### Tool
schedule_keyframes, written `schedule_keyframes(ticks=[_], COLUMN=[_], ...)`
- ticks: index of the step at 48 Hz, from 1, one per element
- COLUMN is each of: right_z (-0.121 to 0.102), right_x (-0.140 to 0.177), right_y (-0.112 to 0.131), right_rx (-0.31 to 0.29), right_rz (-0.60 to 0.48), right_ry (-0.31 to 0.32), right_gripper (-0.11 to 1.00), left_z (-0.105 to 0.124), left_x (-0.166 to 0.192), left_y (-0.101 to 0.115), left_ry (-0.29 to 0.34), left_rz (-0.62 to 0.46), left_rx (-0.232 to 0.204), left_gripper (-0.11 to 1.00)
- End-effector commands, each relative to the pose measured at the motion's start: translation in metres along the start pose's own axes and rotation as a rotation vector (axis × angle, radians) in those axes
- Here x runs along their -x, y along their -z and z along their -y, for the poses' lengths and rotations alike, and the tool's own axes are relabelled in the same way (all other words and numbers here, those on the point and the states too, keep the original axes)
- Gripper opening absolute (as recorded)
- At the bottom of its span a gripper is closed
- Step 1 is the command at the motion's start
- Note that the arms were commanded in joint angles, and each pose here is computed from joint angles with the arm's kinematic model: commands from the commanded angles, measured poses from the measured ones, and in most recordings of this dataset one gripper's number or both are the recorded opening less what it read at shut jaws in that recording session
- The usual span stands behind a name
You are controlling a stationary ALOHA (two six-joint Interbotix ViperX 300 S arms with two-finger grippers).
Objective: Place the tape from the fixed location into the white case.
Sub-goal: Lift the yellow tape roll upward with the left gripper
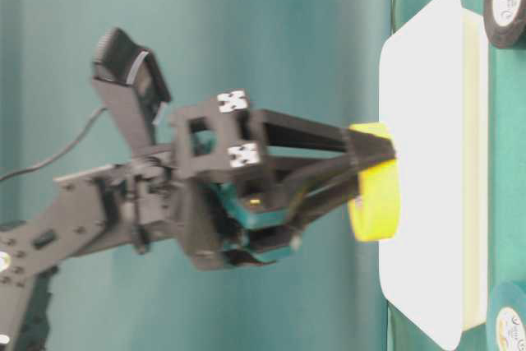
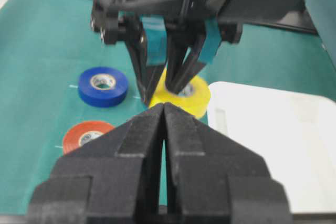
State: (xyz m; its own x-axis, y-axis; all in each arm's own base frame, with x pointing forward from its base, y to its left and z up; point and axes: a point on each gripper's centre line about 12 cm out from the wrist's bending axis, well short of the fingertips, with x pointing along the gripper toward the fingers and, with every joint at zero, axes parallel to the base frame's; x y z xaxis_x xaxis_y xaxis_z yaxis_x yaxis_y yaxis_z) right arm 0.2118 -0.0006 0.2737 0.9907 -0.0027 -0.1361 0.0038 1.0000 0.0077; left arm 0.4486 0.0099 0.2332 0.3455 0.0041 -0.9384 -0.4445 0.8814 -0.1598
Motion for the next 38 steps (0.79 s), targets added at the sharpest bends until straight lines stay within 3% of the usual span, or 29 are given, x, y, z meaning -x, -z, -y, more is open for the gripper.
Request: schedule_keyframes(ticks=[1, 38], right_z=[0.0, 0.0], right_x=[-0.001, -0.001], right_y=[-0.009, -0.009], right_rx=[-0.005, -0.005], right_rz=[0.023, 0.012], right_ry=[0.002, 0.0], right_gripper=[0.0, 0.0], left_z=[0.005, 0.012], left_x=[0.034, 0.131], left_y=[-0.009, -0.013], left_ry=[0.024, 0.061], left_rz=[0.052, 0.122], left_rx=[-0.006, -0.016], left_gripper=[0.24, 0.24])
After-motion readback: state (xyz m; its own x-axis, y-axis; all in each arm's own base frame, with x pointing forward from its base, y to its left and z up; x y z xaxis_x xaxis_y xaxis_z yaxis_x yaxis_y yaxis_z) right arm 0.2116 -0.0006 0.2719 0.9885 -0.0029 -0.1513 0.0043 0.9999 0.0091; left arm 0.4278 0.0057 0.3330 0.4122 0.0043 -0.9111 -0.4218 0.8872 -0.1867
